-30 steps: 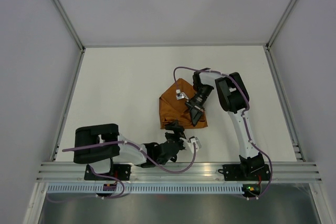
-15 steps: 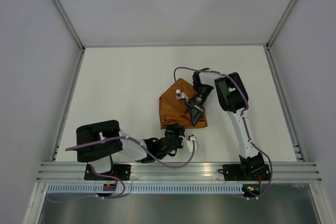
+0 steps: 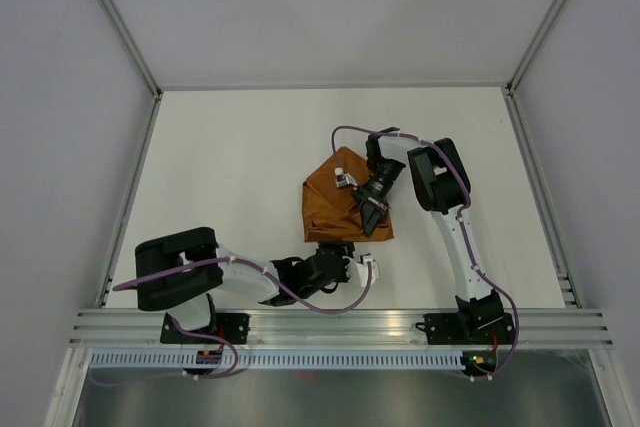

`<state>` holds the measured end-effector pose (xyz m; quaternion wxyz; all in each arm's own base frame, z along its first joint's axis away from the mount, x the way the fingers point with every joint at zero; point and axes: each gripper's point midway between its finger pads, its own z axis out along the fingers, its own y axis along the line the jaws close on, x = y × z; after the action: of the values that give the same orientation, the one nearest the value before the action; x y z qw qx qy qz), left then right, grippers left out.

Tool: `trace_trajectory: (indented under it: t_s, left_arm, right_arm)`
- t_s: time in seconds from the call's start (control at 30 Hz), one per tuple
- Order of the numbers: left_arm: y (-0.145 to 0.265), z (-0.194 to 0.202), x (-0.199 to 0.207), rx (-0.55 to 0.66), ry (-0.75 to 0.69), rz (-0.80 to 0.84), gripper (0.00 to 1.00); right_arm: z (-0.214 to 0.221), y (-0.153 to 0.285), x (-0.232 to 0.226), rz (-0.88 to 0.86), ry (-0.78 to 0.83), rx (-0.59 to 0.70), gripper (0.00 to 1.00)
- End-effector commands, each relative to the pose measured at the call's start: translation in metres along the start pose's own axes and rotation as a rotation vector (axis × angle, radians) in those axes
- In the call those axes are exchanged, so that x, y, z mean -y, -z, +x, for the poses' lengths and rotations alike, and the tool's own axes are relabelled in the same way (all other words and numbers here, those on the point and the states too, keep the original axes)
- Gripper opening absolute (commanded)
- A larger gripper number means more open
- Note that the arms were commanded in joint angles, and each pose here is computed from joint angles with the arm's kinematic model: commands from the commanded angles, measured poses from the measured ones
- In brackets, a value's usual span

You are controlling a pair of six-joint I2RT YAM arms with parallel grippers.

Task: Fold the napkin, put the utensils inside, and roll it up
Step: Roll the napkin with the utensil

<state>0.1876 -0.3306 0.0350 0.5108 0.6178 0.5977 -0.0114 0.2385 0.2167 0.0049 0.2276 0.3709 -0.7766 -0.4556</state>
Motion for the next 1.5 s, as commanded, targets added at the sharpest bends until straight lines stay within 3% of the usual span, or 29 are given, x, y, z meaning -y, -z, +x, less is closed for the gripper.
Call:
trace_trajectory:
  t_s: [0.0,0.23,0.43,0.93,1.2,1.33,1.47]
  left_arm:
    - [-0.003,-0.018,-0.002,0.05,0.064,0.015,0.57]
    - [-0.011,-0.017,-0.008,0.057,0.053,-0.01,0.66]
    - [-0.023,-0.006,-0.019,0.041,0.026,-0.03,0.66]
    - [-0.043,0.016,-0.017,-0.012,0.023,0.092,0.56]
    - [-0.046,0.028,-0.015,-0.042,0.02,0.129,0.57]
    - [-0.036,0.009,-0.043,0.033,0.05,0.012,0.66]
    - [-0.024,-0.007,-0.047,0.067,0.099,0.037,0.68]
  right_arm:
    - [-0.003,-0.002,0.078,0.167,0.122,-0.058,0.0]
    - [0.002,-0.002,0.077,0.149,0.091,-0.062,0.0]
    - [0.007,-0.003,0.075,0.14,0.097,-0.07,0.0]
    - [0.006,-0.004,0.077,0.141,0.089,-0.067,0.01]
    - [0.006,-0.004,0.076,0.141,0.091,-0.066,0.0]
    - [0.005,-0.004,0.077,0.142,0.088,-0.065,0.0]
    - [0.005,-0.005,0.077,0.141,0.078,-0.064,0.0]
